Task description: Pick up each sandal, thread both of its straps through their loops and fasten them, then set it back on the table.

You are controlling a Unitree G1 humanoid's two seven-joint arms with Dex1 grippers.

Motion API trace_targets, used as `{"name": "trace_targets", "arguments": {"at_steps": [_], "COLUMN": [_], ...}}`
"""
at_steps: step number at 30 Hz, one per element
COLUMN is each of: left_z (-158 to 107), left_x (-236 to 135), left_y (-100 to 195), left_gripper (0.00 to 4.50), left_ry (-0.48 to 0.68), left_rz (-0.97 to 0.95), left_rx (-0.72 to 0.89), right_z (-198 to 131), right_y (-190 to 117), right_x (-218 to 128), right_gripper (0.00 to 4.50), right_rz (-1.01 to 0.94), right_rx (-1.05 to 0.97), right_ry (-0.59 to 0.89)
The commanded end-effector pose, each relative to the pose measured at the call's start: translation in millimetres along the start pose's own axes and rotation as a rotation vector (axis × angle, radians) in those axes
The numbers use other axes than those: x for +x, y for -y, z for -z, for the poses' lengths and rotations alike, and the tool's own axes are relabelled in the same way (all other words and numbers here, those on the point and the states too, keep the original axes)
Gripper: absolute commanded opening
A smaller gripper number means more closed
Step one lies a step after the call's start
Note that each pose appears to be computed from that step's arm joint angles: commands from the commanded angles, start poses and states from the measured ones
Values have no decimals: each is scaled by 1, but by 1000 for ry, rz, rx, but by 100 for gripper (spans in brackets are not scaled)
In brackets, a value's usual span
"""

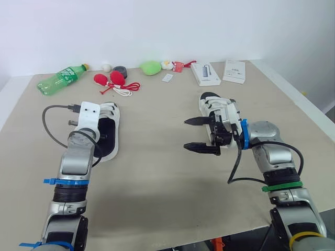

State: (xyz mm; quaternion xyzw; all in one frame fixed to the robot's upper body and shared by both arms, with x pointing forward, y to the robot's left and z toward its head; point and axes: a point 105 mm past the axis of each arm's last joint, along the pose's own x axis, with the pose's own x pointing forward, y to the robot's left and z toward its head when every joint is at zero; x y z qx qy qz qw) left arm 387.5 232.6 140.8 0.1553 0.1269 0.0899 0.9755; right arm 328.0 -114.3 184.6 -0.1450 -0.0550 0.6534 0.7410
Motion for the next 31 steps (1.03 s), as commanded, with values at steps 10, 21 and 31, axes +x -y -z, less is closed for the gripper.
{"name": "trace_targets", "arguments": {"at_steps": [10,21,31], "left_z": [-45,-49,3], "left_x": [-30,-104,-151], "left_y": [-3,-5,39], "left_gripper": [442,442,442], "left_ry": [250,401,343], "left_rz": [136,664,1061], "left_rx": [61,-6,230], "right_z": [-18,-3,27], "right_y": [30,30,-33], "right_x": [-6,-20,-54], "right_gripper": [450,450,450], "right_rz": [127,111,-106], "right_rx": [136,55,35], "right_ry": [94,23,-114]}}
